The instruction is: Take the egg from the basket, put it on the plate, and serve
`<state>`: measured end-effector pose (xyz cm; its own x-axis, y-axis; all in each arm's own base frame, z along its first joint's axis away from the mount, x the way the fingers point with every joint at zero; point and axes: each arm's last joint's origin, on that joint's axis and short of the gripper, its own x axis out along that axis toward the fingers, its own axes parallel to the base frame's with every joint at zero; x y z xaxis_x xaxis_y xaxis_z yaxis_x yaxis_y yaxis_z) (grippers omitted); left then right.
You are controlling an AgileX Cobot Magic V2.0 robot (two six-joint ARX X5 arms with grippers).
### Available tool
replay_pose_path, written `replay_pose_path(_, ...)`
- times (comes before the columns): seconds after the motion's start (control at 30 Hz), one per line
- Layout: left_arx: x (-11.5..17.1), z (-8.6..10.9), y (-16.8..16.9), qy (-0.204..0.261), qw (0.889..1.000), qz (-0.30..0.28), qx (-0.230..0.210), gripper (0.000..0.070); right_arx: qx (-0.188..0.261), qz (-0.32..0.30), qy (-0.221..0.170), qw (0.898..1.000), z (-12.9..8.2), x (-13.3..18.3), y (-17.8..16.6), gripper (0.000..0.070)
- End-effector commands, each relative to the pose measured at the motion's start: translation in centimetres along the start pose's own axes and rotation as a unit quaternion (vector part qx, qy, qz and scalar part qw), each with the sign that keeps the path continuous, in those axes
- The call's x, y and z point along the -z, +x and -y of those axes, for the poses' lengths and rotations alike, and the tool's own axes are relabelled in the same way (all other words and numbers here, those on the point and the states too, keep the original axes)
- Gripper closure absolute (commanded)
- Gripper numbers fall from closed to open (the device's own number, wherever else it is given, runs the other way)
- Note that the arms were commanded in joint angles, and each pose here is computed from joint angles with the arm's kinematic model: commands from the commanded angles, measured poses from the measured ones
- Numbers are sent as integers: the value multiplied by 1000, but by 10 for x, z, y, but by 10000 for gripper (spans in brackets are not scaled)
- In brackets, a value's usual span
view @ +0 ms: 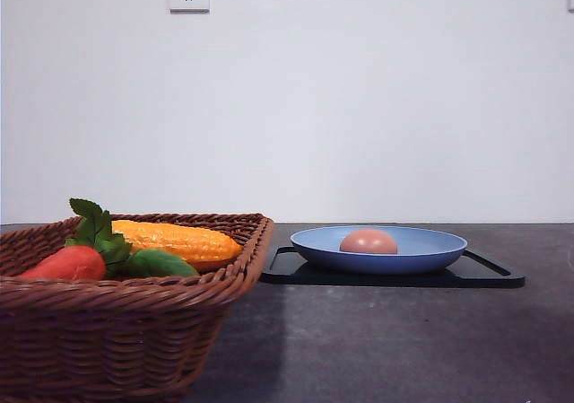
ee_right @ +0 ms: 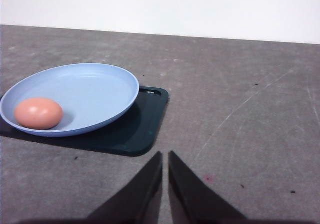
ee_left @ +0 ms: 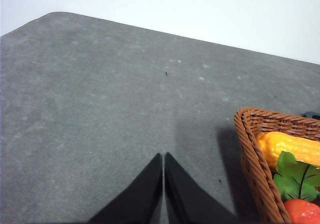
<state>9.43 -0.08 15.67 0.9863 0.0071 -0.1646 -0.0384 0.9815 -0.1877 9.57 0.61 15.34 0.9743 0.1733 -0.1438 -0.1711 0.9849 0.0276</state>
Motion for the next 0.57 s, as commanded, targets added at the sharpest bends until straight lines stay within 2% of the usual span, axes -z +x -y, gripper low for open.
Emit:
replay_pose_path(0.0, 8, -2, 2, -1, 1000, -16, -3, 700, 1, 1, 5, 1000, 0, 1, 0, 700)
replay_pose_path(0.53, 8, -2, 2, -1, 1000, -15, -3, 700, 1, 1, 5, 1000, 0, 1, 0, 700)
